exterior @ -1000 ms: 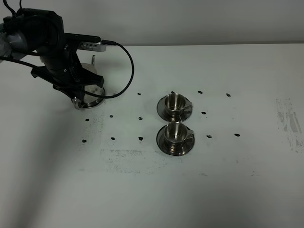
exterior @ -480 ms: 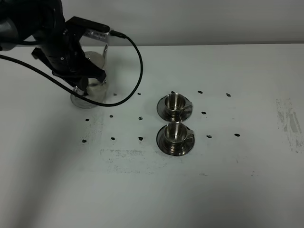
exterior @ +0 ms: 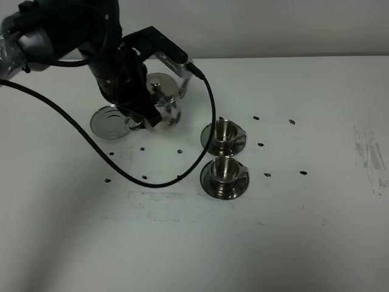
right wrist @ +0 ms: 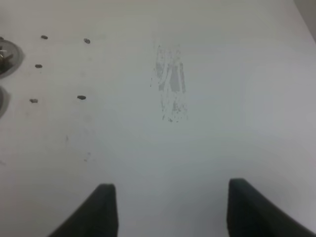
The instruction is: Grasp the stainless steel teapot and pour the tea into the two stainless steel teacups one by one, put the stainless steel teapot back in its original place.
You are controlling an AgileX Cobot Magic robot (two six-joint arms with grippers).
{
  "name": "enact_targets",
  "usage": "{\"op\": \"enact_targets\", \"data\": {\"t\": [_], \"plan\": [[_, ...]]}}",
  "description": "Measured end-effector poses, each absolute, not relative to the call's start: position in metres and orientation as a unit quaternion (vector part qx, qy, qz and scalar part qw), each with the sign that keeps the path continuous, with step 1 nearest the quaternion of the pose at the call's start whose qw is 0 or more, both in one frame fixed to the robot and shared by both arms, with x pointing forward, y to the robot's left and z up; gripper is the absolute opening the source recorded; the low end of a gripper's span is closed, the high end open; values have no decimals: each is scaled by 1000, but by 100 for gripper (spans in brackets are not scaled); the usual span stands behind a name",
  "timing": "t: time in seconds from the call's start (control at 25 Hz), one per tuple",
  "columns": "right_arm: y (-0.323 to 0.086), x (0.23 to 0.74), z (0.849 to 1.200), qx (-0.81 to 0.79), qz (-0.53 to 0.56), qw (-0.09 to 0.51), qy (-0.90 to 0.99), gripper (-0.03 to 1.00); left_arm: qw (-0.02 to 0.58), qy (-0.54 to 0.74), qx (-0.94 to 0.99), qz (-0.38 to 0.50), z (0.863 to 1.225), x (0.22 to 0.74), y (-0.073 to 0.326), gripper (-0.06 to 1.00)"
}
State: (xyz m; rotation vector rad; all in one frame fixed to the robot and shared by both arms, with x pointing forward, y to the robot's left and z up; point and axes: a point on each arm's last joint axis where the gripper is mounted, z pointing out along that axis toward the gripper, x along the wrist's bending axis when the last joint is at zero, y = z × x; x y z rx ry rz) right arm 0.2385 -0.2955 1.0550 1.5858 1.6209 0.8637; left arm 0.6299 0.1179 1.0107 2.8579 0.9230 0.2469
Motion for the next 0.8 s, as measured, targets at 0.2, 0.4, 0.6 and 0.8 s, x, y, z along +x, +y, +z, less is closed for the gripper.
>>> {"op": "enact_targets", "data": {"t": [0.2,0.4,0.6,0.8], "plan": [[-296,239,1055,612,333,350,626,48,48,205,974,85,1010,619,99,18],[-296,239,1055,612,333,350,626,48,36,147,985,87,1010,616,96,18],[-296,239,1055,612,333,350,626,48,-12,66,995,76,1010,612,100,18],[-296,239,1055,612,333,350,626,48,-32,1,997,73,1010,611,101,18]]}}
